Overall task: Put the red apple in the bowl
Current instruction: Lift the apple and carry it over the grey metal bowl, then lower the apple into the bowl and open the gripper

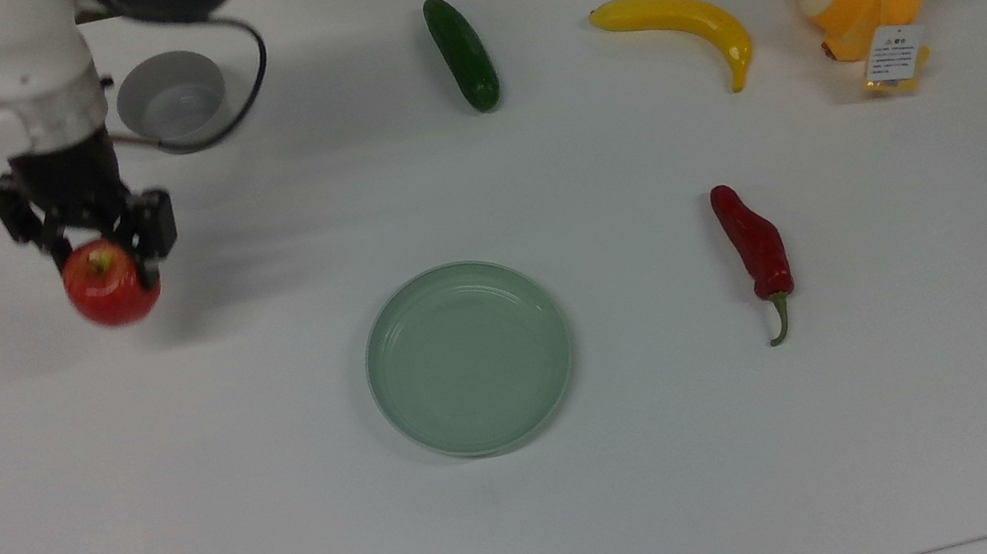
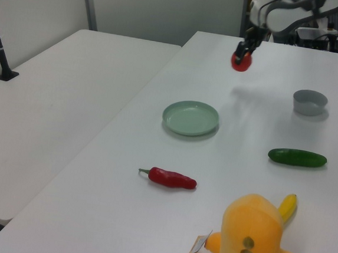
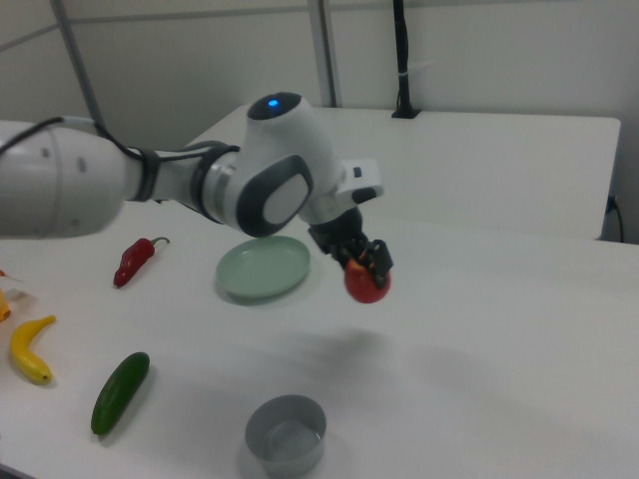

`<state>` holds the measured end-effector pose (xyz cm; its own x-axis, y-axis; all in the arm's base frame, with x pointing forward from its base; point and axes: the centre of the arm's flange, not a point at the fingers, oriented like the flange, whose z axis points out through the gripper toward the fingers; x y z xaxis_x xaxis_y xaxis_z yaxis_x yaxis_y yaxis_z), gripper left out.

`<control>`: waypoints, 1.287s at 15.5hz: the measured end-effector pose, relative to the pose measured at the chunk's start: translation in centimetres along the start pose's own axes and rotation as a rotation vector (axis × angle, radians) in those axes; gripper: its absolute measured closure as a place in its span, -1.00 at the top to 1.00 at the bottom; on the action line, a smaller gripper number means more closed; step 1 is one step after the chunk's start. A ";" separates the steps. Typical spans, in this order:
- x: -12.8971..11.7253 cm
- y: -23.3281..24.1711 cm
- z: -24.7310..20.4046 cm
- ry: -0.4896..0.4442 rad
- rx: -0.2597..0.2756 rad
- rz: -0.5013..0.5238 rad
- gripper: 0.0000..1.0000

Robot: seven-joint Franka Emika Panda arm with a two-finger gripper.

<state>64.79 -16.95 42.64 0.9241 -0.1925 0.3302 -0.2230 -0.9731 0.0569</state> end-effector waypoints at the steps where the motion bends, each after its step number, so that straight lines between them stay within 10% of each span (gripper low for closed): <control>1: -1.4 0.0 -1.4 -0.037 0.006 -0.026 0.47; 10: -14.2 -0.2 -5.0 -0.361 0.058 -0.228 0.47; 20: -16.1 4.4 -3.7 -0.440 0.054 -0.287 0.46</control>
<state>47.73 -17.65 41.09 0.9911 0.0594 -0.1191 0.0639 -0.9974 0.0344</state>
